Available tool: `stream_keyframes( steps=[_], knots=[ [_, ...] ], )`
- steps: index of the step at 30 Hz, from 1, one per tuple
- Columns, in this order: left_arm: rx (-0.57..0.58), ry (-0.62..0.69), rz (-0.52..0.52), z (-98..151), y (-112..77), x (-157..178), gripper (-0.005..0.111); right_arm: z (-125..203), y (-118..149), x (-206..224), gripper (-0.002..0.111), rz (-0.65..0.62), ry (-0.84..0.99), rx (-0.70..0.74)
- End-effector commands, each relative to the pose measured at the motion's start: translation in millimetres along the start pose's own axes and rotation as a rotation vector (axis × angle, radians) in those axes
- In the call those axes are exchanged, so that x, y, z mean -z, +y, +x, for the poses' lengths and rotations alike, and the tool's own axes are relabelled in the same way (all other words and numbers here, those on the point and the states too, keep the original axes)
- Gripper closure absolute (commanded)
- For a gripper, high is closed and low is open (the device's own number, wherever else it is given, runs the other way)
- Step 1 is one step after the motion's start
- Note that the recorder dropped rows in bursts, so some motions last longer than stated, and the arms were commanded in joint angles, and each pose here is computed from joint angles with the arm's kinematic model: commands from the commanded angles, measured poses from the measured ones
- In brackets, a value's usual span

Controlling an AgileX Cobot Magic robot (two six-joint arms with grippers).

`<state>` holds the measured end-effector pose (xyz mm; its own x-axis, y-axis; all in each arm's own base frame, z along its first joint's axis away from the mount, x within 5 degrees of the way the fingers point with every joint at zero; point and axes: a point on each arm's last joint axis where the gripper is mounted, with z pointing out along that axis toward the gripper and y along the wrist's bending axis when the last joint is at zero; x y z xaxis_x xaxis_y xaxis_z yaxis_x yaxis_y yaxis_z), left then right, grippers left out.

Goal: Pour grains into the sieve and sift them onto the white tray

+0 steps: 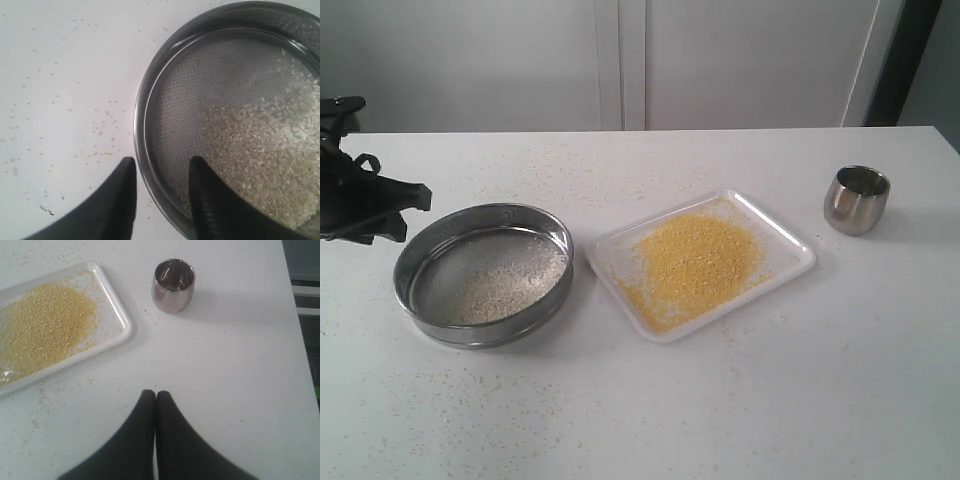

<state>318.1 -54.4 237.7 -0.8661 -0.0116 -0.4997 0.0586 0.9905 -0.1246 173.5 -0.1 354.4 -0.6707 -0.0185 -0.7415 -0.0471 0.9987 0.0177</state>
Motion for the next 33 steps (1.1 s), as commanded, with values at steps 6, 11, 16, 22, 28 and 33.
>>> stream_keyframes(
  steps=[6,11,16,22,28,33],
  knots=[
    [-0.024,0.010,0.006,2.7,-0.6,23.1,0.107,0.0,-1.9,1.1,0.108,0.011,-0.013,-0.006],
    [-0.026,0.029,0.007,5.4,-0.9,28.9,0.107,0.0,-1.9,1.1,0.108,0.011,-0.013,-0.006],
    [-0.029,0.062,0.009,10.9,-1.6,42.5,0.107,0.0,-1.9,1.1,0.108,0.011,-0.013,-0.006],
    [-0.056,0.130,0.010,19.3,-1.7,53.3,0.107,0.0,-1.9,1.1,0.108,0.011,-0.013,-0.006],
    [-0.129,0.171,0.018,26.5,-2.1,66.8,0.107,0.0,-1.9,1.1,0.108,0.011,-0.013,-0.006],
    [-0.170,0.155,0.024,28.9,-2.7,79.2,0.107,0.0,-1.9,1.1,0.108,0.011,-0.013,-0.006]
  ],
)
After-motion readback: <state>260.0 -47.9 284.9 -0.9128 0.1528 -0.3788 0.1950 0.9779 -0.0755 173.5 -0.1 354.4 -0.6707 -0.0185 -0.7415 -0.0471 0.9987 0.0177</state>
